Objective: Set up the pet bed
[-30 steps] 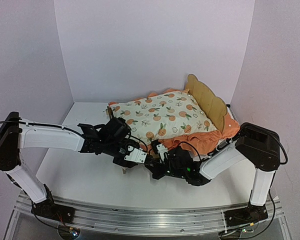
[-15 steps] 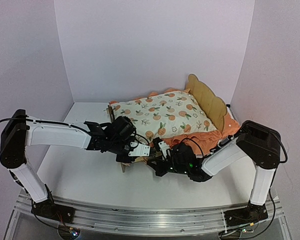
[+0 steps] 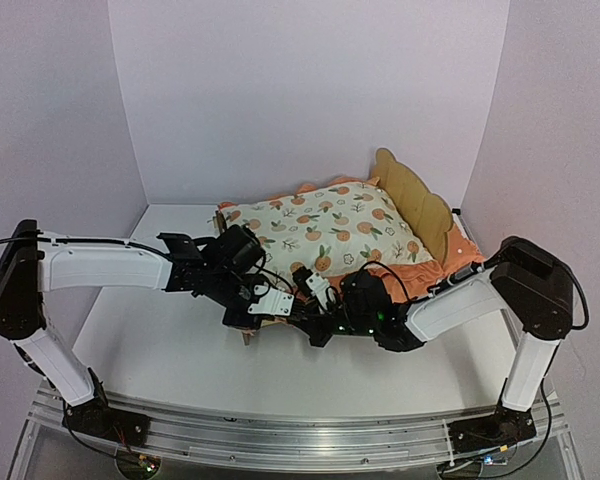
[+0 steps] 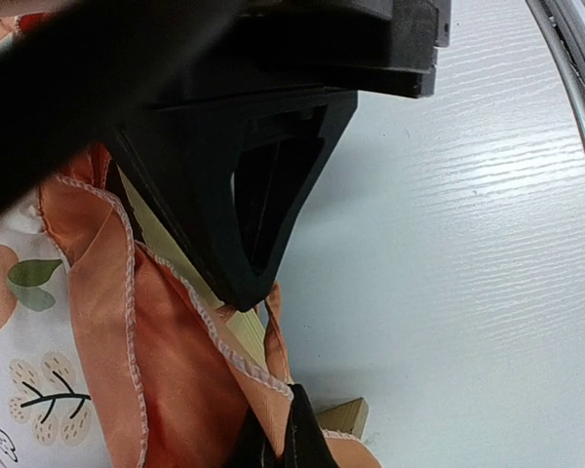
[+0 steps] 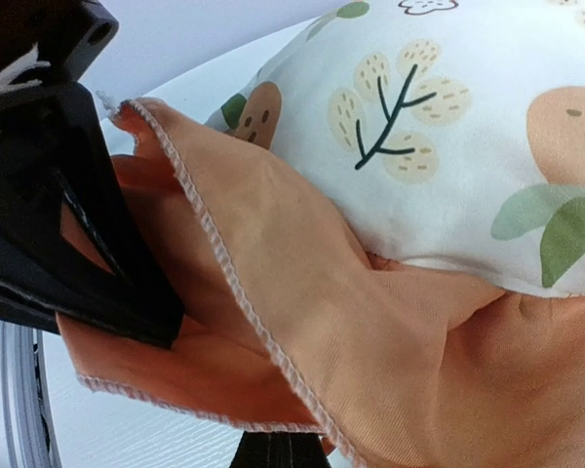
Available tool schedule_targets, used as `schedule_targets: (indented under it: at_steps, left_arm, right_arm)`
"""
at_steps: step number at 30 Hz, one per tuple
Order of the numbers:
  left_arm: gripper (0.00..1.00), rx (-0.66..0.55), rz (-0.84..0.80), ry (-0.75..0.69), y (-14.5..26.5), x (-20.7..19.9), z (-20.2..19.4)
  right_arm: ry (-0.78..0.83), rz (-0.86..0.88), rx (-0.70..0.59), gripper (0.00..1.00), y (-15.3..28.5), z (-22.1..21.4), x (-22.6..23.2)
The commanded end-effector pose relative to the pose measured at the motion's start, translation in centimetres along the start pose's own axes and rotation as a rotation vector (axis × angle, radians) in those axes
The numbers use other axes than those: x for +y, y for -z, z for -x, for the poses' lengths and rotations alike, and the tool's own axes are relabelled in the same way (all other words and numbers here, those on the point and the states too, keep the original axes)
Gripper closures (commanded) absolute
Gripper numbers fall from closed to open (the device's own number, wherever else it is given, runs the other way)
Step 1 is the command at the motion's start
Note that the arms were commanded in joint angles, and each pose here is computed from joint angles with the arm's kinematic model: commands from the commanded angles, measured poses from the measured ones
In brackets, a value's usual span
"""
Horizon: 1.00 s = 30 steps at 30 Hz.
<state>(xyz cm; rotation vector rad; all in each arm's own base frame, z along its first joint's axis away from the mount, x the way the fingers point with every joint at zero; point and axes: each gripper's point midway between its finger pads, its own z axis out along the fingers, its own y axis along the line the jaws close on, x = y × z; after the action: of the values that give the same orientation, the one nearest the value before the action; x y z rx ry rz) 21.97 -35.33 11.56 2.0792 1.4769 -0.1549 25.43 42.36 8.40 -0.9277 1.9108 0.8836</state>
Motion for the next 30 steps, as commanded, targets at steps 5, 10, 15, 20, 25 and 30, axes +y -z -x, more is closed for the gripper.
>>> schedule_targets:
  at_steps: [5, 10, 15, 20, 25, 30]
  left_arm:
    - [0.98, -0.106, 0.047, -0.022, 3.2, 2.4, 1.6]
    - [0.98, -0.143, 0.055, -0.036, 3.5, 2.8, 1.8]
    - [0.99, -0.151, 0.048, -0.024, 3.4, 2.9, 1.0]
    - [0.94, -0.155, 0.052, -0.027, 3.0, 2.8, 0.4]
    - [0.84, -0.140, 0.047, -0.018, 2.8, 2.6, -0.5]
    - [0.70, -0.136, 0.057, -0.018, 3.6, 2.3, -0.9]
  right_arm:
    - [0.136, 0.041, 0.001, 1.00, -0.8, 2.0, 0.9]
    - [0.181, 0.155, 0.014, 1.00, -2.5, 2.2, 2.6]
    - [0.177, 0.238, 0.019, 1.00, -3.0, 2.0, 3.9]
    - [0.161, 0.336, -0.027, 1.00, -3.1, 2.4, 5.4]
    - [0.102, 0.353, -0.054, 1.00, -3.7, 2.7, 5.5]
    - [0.097, 0.293, -0.058, 1.00, -4.4, 2.3, 4.4]
